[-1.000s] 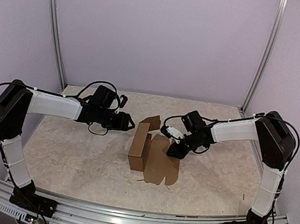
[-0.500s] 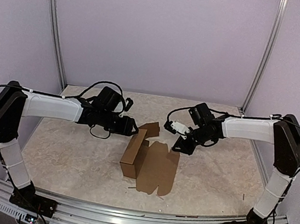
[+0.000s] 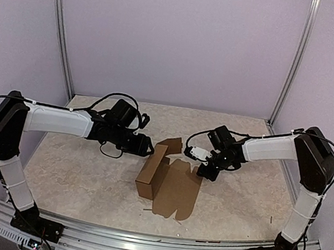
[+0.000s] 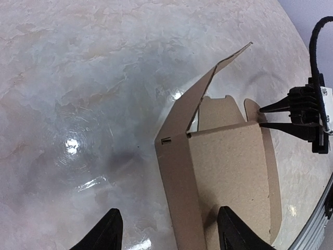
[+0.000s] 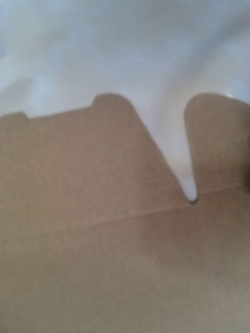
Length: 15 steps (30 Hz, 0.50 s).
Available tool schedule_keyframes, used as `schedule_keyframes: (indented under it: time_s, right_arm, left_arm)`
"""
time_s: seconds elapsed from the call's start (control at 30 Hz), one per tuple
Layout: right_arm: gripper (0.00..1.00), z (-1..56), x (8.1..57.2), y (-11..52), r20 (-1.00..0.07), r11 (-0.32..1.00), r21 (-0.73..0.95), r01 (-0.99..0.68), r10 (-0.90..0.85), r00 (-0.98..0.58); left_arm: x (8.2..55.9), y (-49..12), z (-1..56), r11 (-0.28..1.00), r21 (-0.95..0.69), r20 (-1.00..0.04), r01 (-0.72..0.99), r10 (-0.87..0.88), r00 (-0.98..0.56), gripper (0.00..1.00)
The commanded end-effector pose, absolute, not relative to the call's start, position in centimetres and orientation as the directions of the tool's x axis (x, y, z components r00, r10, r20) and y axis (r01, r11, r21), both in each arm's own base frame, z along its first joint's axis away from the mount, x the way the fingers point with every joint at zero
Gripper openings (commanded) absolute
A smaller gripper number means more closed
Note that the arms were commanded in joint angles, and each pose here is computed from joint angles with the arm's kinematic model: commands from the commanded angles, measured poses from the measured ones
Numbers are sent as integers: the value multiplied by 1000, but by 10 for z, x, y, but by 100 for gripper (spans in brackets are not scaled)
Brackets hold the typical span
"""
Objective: Fold the paper box
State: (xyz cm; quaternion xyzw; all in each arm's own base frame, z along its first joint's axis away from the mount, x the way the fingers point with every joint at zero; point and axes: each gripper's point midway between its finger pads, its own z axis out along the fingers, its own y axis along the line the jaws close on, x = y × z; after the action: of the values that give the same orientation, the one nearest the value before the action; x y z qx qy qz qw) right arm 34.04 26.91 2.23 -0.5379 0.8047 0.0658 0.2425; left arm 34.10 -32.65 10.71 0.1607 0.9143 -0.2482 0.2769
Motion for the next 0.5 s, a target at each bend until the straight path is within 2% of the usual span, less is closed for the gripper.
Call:
schedule_keyframes:
  time_s: [0.0, 0.1, 0.23, 0.33, 0.47]
  right_arm:
    - [21, -11, 281, 229, -284, 457, -2, -889, -853, -438]
    - [22, -10, 249, 233, -267, 458, 156, -875, -834, -483]
    - [24, 7, 219, 247, -308, 372, 317, -873, -830, -465]
    - [25, 24, 212, 248, -338, 340, 336, -878, -827, -450]
    - [27, 51, 227, 237, -404, 323, 255, -912, -821, -403]
  left_arm:
    - [334, -344, 122, 774, -403, -593, 489, 186, -783, 61]
    - [334, -354, 127, 750, -420, -602, 511, 191, -775, 61]
    - [333, -364, 127, 725, -441, -595, 530, 206, -777, 61]
    - [331, -368, 128, 722, -440, -588, 535, 219, -779, 61]
    - [325, -366, 122, 749, -415, -557, 517, 240, -795, 61]
